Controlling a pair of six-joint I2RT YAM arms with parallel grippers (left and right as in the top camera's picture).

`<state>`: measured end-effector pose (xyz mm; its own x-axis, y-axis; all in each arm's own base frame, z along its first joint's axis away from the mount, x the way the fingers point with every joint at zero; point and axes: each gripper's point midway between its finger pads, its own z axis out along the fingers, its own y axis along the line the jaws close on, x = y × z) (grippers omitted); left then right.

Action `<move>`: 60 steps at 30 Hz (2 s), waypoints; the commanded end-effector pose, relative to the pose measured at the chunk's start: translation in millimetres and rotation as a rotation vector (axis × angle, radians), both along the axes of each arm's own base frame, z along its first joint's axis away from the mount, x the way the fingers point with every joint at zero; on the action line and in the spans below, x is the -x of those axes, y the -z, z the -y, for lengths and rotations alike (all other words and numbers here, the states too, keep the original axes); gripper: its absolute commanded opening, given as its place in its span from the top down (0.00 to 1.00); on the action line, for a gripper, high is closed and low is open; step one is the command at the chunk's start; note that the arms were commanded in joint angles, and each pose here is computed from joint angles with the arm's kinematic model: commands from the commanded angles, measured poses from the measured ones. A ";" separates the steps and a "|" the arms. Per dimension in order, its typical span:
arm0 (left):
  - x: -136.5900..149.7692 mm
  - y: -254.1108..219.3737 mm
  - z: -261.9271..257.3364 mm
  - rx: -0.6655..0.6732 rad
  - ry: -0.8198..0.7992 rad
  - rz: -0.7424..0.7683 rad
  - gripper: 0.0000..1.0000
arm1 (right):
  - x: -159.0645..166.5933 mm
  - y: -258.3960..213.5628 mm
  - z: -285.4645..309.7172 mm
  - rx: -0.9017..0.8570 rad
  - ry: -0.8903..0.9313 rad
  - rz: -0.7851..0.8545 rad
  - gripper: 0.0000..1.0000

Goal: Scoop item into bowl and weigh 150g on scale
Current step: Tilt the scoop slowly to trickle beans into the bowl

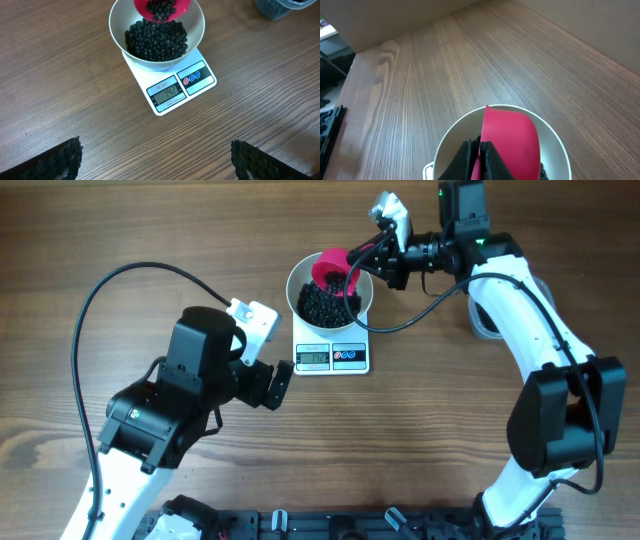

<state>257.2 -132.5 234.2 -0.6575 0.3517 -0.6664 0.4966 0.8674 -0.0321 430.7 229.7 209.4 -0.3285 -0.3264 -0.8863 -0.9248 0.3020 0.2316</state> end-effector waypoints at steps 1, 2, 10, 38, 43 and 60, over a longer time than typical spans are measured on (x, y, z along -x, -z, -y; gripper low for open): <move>-1.0 -7.2 1.2 0.012 0.009 0.018 0.00 | 3.7 -20.6 -1.3 -0.029 -0.009 0.025 0.96; -1.0 -7.2 1.3 0.012 0.010 0.018 0.00 | 3.7 -20.6 -1.3 -0.029 -0.009 0.025 0.96; -1.0 -7.2 1.3 0.012 0.010 0.018 0.00 | 17.5 -19.8 -3.5 -0.044 -0.079 0.034 0.96; -1.0 -7.2 1.3 0.012 0.010 0.018 0.00 | 0.0 -11.5 2.9 -0.003 0.072 -0.081 0.96; -1.0 -7.2 1.3 0.012 0.010 0.018 0.00 | 4.5 -13.4 1.5 -0.005 0.043 -0.062 0.96; -1.0 -7.2 1.3 0.012 0.010 0.018 0.00 | -4.7 -24.8 -7.6 0.091 0.088 0.103 0.96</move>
<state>257.2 -132.5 234.2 -0.6575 0.3517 -0.6664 0.4966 0.8674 -0.0321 431.5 240.9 217.9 -0.3221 -0.3737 -0.8698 -0.9079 0.3823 0.1720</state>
